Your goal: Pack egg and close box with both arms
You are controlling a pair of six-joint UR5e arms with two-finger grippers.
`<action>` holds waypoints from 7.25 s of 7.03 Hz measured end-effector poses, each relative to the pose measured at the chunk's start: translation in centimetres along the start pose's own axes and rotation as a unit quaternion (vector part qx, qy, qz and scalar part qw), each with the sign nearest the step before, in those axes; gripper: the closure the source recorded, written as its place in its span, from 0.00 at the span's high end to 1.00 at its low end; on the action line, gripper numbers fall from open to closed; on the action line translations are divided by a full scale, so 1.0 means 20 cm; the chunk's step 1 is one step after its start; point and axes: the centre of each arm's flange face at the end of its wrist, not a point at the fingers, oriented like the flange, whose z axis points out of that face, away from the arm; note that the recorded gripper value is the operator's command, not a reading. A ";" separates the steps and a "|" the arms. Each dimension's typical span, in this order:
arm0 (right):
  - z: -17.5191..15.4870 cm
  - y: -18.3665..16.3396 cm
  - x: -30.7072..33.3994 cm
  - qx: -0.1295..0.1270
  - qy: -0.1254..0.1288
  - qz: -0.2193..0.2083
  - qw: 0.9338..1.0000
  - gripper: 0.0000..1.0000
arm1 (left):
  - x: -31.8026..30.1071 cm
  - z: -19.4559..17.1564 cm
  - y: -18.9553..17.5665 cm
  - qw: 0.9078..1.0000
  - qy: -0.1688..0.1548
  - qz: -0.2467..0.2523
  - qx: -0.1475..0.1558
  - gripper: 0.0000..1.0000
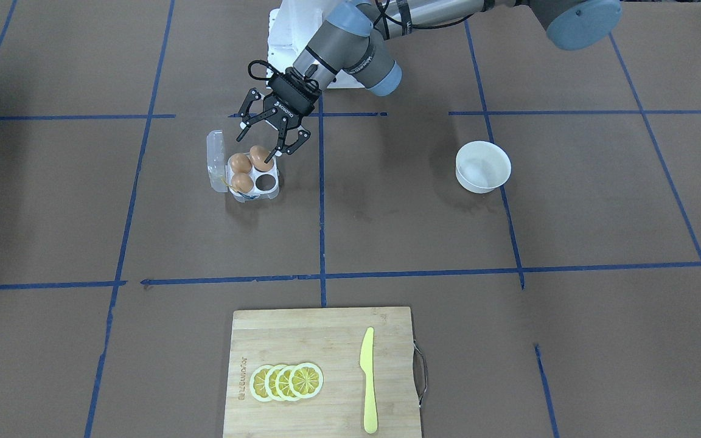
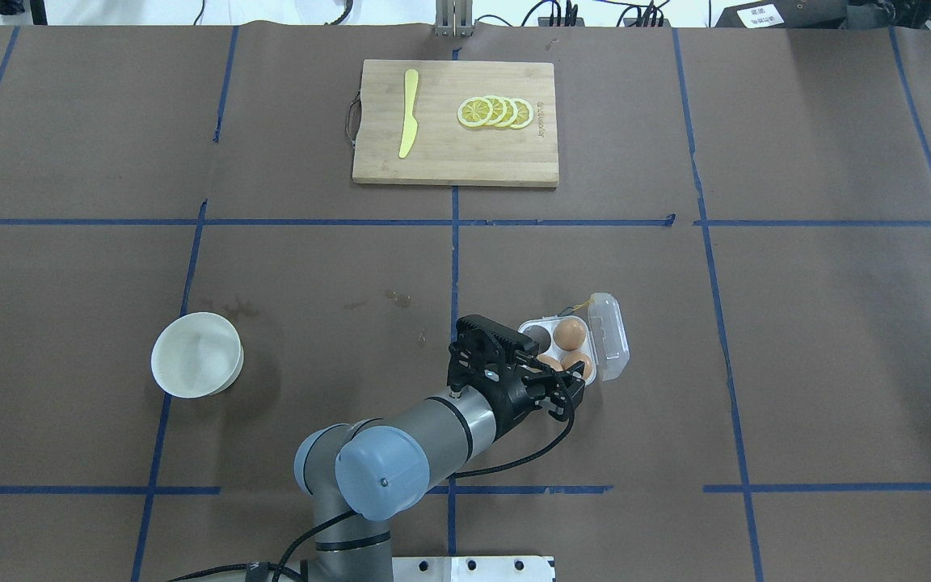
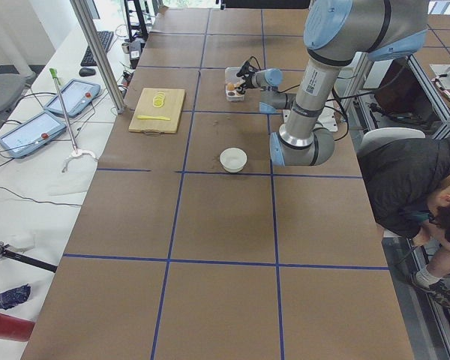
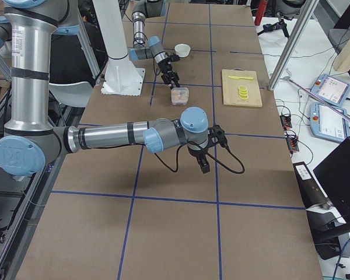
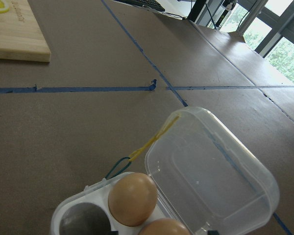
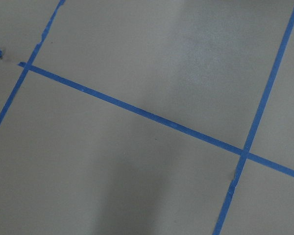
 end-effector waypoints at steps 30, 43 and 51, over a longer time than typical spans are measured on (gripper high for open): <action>-0.01 0.02 0.02 0.000 0.002 0.005 1.000 1.00 | -0.08 0.04 0.01 0.980 -0.059 0.187 -0.030 0.99; 0.00 0.02 0.02 -0.001 0.001 0.007 1.000 1.00 | -0.17 0.07 -0.07 0.975 -0.082 0.204 -0.030 0.99; -0.01 0.01 0.01 0.002 0.002 0.024 1.000 1.00 | -0.40 -0.23 -0.85 0.971 -0.073 0.184 -0.136 0.99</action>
